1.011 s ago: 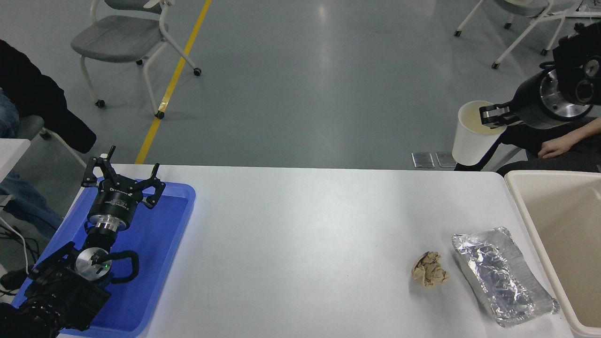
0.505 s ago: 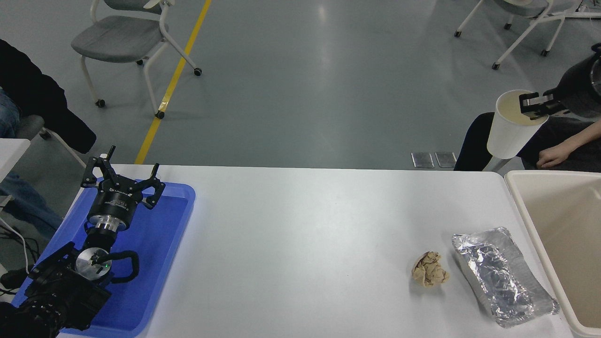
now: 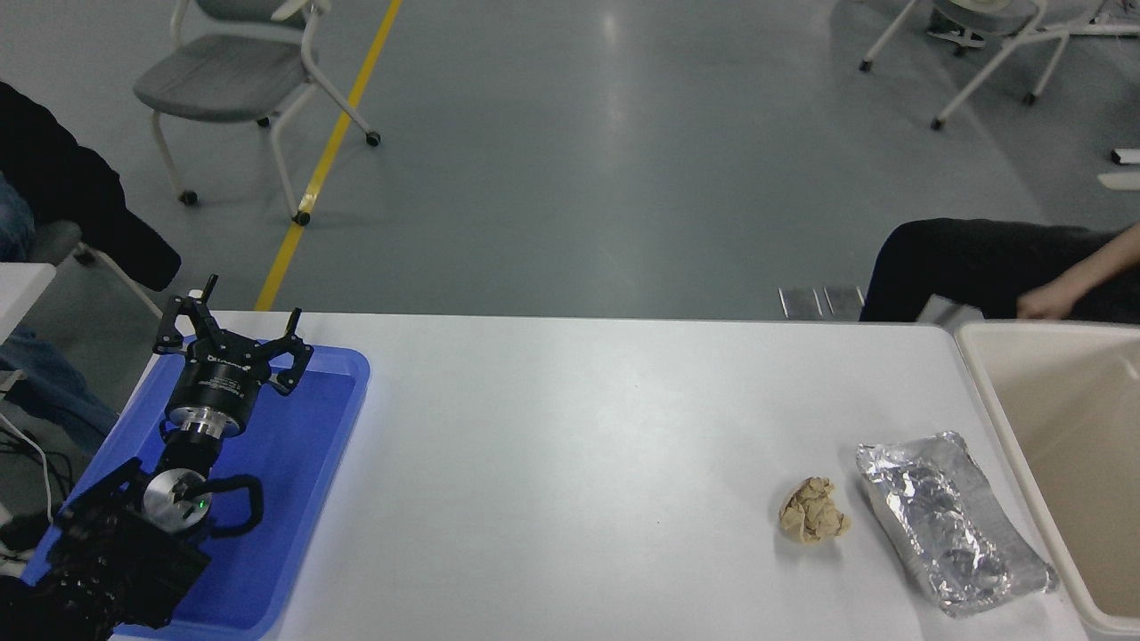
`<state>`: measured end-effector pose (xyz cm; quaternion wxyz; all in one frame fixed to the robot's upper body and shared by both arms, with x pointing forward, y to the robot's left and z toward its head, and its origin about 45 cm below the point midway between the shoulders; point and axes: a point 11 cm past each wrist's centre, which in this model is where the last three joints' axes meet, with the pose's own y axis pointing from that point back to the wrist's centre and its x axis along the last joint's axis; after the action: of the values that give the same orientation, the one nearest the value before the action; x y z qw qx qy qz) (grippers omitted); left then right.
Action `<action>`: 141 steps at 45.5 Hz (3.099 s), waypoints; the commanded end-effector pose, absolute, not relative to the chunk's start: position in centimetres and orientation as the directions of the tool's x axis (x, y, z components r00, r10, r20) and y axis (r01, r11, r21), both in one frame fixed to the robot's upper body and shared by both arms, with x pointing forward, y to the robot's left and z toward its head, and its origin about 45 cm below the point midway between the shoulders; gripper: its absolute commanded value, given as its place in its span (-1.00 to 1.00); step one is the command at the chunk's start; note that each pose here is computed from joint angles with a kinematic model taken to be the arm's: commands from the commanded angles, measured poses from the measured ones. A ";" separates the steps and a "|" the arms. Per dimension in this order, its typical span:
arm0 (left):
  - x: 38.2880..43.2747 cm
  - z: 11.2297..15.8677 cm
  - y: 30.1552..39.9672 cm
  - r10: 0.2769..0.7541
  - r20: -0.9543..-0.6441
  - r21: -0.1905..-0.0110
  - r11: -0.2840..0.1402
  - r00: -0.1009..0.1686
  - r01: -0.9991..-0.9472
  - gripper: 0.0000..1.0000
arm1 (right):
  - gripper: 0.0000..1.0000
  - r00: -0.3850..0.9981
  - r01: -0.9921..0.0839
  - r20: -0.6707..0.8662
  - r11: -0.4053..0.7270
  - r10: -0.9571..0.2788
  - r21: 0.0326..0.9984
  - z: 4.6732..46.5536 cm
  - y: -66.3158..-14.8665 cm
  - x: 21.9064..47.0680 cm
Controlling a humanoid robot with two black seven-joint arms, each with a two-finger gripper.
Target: Pick up paper cup place in dustbin
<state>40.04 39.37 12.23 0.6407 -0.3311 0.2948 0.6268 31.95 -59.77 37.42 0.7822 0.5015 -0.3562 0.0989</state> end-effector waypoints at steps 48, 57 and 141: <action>39.97 12.16 39.46 0.609 -0.792 -0.053 -0.007 0.037 -0.999 1.00 | -1.00 0.457 -0.463 0.708 0.536 -0.538 0.706 10.4 -60.3 29.0; 39.96 12.15 39.44 0.610 -0.792 -0.052 -0.006 0.038 -0.999 1.00 | -1.00 0.452 -0.456 0.694 0.524 -0.560 0.720 9.4 -59.8 28.5; 40.13 12.24 39.15 0.607 -0.794 -0.054 0.001 0.044 -0.999 1.00 | 1.00 0.945 -0.326 0.325 0.005 0.022 0.946 32.3 -33.1 38.3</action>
<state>40.15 39.08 12.23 0.6425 -0.3309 0.2968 0.6242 38.20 -38.70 27.09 0.6746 0.7074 -0.1906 0.0901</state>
